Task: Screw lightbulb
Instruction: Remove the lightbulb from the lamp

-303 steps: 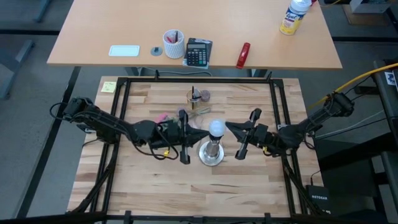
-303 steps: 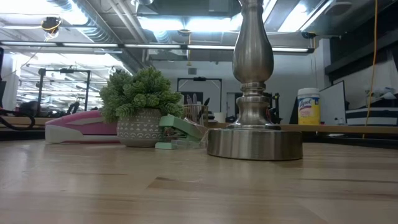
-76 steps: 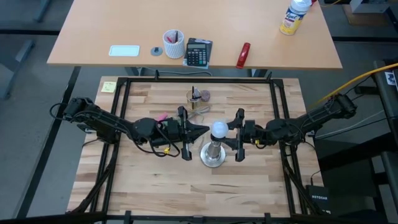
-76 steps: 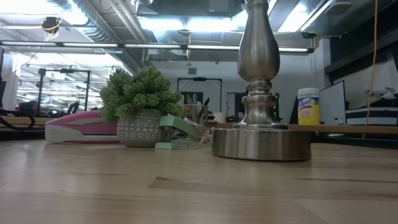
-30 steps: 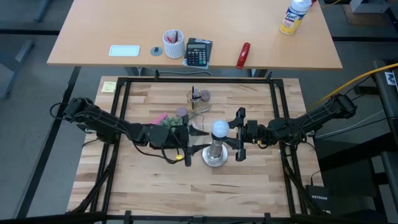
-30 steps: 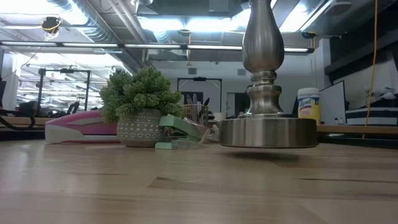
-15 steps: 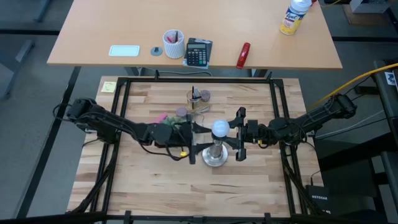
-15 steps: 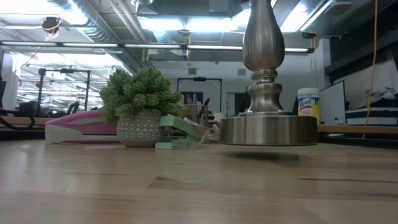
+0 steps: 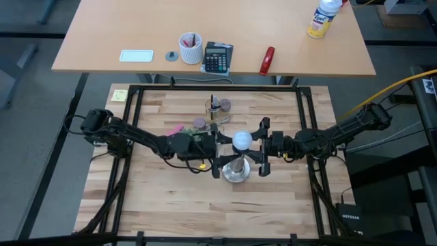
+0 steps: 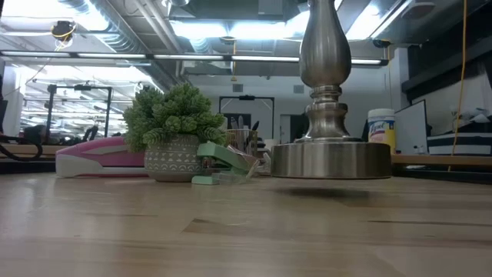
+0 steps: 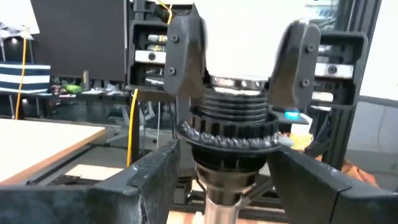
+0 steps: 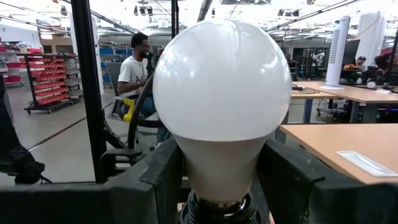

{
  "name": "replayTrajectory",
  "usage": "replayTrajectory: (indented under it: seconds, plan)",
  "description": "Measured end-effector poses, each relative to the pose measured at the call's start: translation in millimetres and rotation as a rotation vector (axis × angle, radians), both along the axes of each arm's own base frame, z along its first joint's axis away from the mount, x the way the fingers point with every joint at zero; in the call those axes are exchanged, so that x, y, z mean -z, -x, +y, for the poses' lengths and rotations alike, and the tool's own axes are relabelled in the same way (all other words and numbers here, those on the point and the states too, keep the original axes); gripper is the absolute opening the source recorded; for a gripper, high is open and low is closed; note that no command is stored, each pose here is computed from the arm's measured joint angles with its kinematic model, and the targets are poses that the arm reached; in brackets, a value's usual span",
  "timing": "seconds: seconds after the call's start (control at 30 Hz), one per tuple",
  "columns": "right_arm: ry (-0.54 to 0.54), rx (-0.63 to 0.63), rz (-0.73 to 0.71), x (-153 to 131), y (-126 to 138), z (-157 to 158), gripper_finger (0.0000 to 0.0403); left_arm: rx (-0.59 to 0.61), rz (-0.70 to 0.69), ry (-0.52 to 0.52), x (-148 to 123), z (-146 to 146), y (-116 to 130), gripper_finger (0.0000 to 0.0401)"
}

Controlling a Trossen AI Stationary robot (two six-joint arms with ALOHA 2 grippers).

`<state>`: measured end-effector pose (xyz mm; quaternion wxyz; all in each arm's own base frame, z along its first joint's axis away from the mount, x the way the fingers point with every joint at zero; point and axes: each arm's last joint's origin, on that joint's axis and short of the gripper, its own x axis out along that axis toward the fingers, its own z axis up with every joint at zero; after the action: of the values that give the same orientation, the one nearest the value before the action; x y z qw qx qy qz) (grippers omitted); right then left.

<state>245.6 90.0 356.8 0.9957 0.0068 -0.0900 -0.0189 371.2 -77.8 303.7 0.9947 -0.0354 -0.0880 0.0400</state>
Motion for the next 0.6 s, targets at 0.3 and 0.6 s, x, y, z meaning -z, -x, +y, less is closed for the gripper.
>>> replayTrajectory:
  seconds: [0.3,0.6]
  plan:
    - [-0.001,-0.001,-0.004,-0.5,0.1,0.0,0.0186,0.009,-0.032,-0.001,-2.4,5.3,-1.1,0.0232]
    - [0.01,-0.065,-0.012,-1.2,0.2,1.9,0.0186,0.059,-0.046,-0.091,-3.9,3.5,-0.9,0.0189]
